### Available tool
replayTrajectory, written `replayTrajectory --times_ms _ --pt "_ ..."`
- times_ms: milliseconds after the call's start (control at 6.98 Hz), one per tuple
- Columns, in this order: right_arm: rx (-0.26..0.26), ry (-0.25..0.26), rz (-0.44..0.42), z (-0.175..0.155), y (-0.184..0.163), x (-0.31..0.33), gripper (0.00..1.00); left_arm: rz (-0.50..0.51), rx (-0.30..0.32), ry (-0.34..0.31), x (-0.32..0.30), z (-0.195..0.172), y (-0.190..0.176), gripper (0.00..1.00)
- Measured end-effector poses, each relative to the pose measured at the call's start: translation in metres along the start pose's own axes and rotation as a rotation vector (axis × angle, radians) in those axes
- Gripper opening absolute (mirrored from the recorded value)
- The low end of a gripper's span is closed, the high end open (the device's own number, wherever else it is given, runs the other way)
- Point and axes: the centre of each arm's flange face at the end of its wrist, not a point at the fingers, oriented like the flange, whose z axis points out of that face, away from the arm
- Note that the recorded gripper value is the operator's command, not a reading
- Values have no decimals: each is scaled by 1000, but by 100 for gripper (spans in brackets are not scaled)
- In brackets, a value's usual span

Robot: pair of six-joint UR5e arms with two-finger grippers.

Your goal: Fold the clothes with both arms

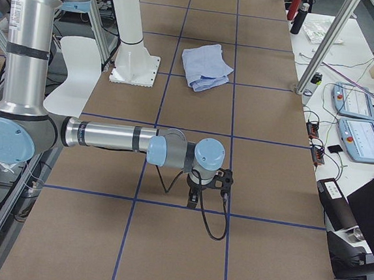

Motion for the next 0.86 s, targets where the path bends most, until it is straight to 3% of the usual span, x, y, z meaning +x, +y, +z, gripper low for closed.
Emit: replayTrajectory --times_ms 860 --pt "8 5 -1 -3 -1 0 100 -1 -1 -15 -2 1 -1 100"
